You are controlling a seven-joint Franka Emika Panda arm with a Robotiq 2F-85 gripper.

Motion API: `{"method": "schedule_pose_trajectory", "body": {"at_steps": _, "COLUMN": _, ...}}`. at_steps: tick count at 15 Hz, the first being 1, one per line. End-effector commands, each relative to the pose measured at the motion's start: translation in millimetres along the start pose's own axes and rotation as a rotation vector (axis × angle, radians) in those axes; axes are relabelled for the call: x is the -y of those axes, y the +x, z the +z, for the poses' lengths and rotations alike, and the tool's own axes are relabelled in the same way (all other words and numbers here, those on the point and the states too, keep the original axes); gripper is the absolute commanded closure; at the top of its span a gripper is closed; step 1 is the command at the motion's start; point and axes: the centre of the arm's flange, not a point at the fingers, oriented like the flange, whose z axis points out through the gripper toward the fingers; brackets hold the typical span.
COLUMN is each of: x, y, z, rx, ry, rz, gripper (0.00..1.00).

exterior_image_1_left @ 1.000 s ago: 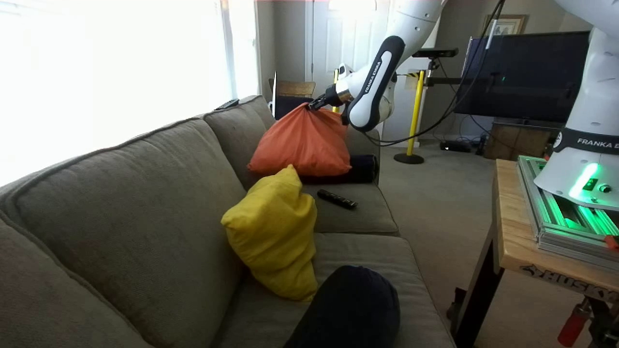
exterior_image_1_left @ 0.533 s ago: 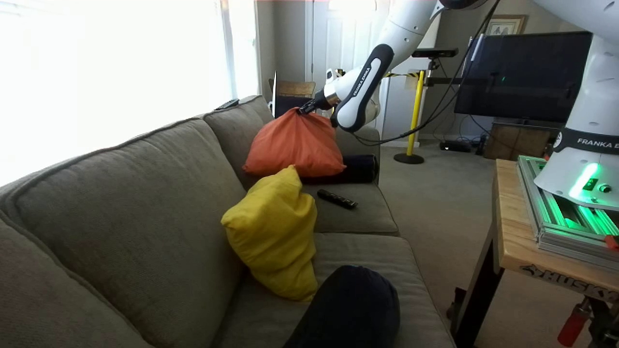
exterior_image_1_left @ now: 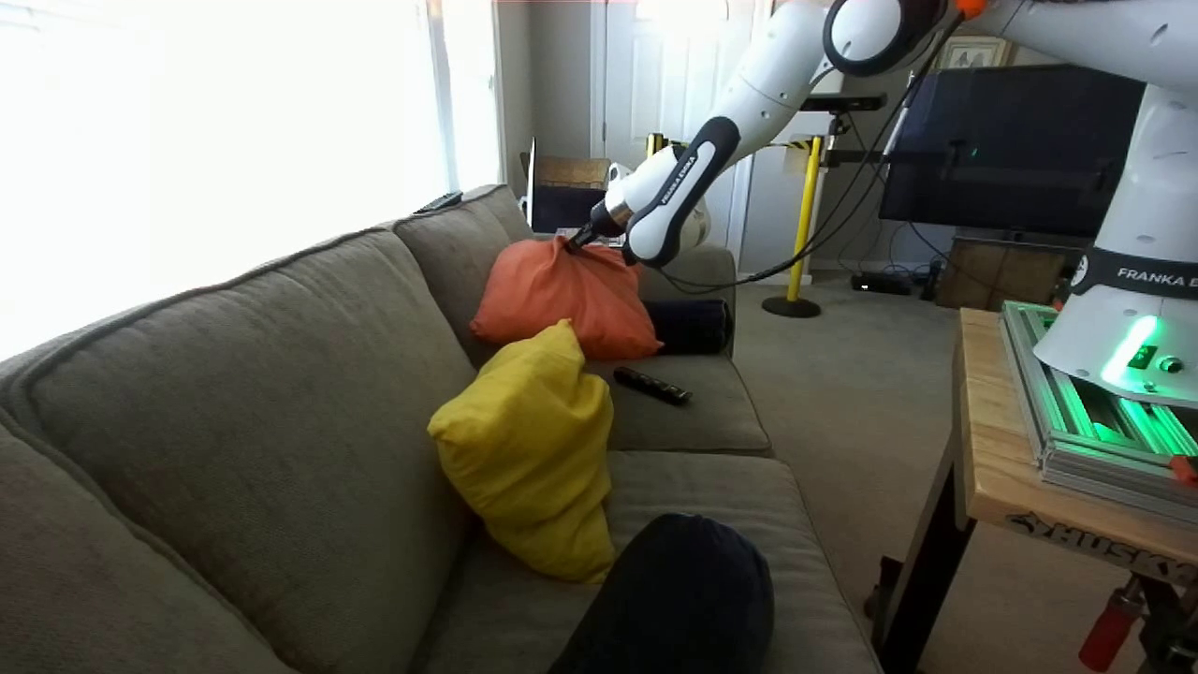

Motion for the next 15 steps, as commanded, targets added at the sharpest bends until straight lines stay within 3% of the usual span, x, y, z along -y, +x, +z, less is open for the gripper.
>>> {"method": "schedule_pose_trajectory", "body": {"at_steps": 1, "x": 10, "y": 2, "z": 60, "rx": 0.047, "ry": 0.027, "rz": 0.061, "gripper": 0.99}}
{"method": "schedule_pose_trajectory", "body": {"at_steps": 5, "x": 20, "y": -11, "z": 94, "rx": 0.147, "ry": 0.053, "rz": 0.122, "gripper": 0.99}}
{"method": "schedule_pose_trajectory", "body": {"at_steps": 13, "x": 22, "y": -12, "z": 126, "rx": 0.254, "ry": 0.077, "rz": 0.201, "gripper": 0.99}}
{"method": "schedule_pose_trajectory", "body": {"at_steps": 14, "x": 23, "y": -11, "z": 124, "rx": 0.282, "ry": 0.08, "rz": 0.21, "gripper": 0.7}}
{"method": "schedule_pose_trajectory", "body": {"at_steps": 15, "x": 23, "y": -10, "z": 122, "rx": 0.3, "ry": 0.084, "rz": 0.218, "gripper": 0.69}}
